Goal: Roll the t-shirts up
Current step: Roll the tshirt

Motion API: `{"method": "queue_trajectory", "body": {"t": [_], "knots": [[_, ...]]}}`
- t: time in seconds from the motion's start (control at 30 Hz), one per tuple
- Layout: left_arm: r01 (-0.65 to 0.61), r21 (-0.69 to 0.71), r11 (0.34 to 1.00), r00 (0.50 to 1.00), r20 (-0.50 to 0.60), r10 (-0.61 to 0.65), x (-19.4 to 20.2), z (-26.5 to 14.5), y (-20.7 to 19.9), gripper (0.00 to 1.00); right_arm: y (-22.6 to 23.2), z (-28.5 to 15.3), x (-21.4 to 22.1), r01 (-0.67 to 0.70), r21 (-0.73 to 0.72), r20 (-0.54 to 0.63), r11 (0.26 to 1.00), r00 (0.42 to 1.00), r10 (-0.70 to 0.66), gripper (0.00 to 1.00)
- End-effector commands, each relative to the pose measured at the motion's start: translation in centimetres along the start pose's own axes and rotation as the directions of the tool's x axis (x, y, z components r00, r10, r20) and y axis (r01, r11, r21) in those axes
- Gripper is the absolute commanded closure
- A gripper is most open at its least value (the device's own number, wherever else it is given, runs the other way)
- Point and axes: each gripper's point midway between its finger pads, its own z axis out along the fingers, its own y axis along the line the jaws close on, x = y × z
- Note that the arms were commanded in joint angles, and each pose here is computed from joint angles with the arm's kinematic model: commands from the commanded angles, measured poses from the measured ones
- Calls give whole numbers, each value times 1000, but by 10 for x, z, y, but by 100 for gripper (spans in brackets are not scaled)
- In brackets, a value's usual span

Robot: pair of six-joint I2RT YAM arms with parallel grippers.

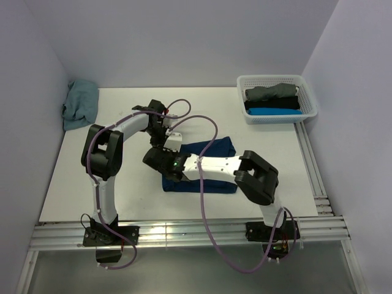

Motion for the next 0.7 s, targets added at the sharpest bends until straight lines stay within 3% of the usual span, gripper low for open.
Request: {"method": "queue_trajectory", "body": {"t": [0.0,0.43,0.67], "knots": [[-36,-75,997,999,28,38,-13,0,14,93,-2,13,-19,73,59,75,996,994,-77,50],[-39,-70,997,999,22,41,-14,0,11,86,-21,35,22,121,129,-17,984,993,-120,53],[-41,-68,997,999,27,43,-18,0,11,74,-30,31,38,164,166,-42,972,986,-159,50]]}}
